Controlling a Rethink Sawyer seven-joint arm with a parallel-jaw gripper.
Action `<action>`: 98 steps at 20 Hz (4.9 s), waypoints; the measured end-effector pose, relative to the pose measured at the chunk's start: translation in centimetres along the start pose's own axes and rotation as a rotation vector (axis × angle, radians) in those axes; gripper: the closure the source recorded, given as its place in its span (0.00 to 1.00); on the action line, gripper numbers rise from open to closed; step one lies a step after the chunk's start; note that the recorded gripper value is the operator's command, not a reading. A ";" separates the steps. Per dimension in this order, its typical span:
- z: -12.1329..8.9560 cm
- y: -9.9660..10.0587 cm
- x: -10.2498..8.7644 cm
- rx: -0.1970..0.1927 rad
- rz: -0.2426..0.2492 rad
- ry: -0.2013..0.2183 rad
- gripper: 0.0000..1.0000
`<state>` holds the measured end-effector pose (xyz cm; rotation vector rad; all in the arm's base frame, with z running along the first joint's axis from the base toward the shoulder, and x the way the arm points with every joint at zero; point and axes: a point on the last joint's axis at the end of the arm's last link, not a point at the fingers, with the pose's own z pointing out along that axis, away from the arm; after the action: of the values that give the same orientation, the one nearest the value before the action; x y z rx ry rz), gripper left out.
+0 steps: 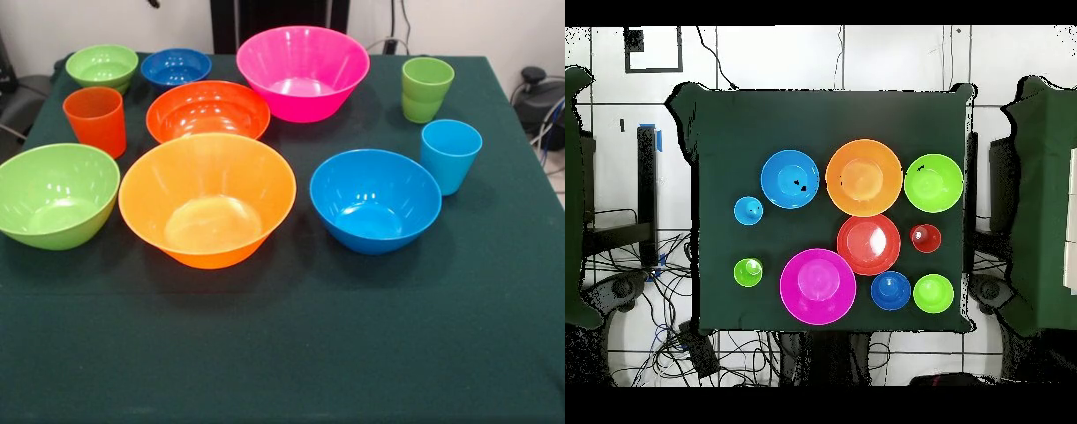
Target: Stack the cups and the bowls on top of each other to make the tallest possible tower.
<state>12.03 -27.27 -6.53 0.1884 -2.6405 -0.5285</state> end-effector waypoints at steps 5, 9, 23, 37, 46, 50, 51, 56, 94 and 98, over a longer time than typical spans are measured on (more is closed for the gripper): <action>2.3 -0.9 -2.1 0.015 -0.007 -0.026 0.00; 4.7 -1.8 -3.5 0.035 -0.010 -0.085 0.00; 9.8 -2.8 -5.9 0.148 -0.044 -0.187 0.00; 9.2 -3.5 -4.1 0.238 0.023 -0.176 0.00; 6.1 -4.0 -2.2 0.294 0.030 -0.129 0.00; 4.9 -4.0 -2.2 0.313 0.031 -0.118 0.00; 4.5 -3.9 -2.3 0.318 0.033 -0.115 0.00; 2.3 -2.7 -2.7 0.337 0.046 -0.093 0.00; -1.3 2.5 -6.6 0.418 0.309 -0.095 0.00; -1.3 2.5 -6.6 0.418 0.309 -0.095 0.00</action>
<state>18.37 -24.04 -7.09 -0.1236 -2.7707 0.1221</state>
